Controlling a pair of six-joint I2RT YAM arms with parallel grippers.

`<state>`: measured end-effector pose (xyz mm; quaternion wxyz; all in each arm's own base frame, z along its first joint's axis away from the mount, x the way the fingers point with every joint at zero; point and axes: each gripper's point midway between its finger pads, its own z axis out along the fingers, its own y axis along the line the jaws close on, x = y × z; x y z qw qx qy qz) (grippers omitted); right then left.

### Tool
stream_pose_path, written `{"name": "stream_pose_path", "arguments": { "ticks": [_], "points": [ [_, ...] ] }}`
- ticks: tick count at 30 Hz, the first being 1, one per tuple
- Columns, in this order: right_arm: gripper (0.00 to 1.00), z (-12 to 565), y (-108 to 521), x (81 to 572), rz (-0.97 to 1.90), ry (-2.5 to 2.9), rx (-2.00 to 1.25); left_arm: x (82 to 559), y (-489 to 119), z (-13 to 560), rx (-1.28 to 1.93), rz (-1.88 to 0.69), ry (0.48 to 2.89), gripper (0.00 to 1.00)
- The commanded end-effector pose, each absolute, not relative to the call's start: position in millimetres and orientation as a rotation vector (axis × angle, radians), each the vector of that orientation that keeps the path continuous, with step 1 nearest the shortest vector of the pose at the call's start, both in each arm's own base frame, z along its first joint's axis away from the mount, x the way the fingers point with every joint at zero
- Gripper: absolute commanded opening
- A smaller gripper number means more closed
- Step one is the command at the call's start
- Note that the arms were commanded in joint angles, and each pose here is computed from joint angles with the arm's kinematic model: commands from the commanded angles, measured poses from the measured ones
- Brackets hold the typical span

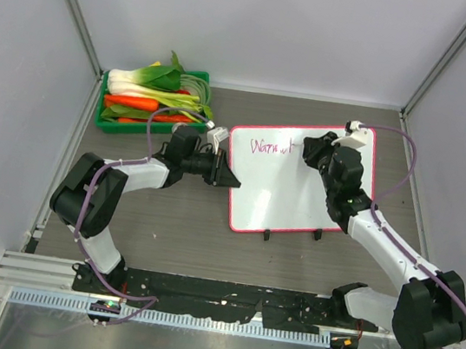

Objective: Write a sentence on the whiteboard

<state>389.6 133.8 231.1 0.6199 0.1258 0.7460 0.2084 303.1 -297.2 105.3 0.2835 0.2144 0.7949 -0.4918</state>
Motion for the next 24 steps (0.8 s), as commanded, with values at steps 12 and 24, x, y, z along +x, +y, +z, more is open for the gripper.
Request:
{"name": "stream_pose_path", "arguments": {
  "ticks": [12,24],
  "points": [
    [0.01,205.6,120.2,374.9,0.412,1.778,0.279,295.0,-291.7,67.4,0.647,-1.191,2.217,0.0],
    [0.01,209.2,121.4,369.9,0.437,1.768,0.276,294.8,-291.8,66.9,0.647,-1.189,2.219,0.0]
  ]
}}
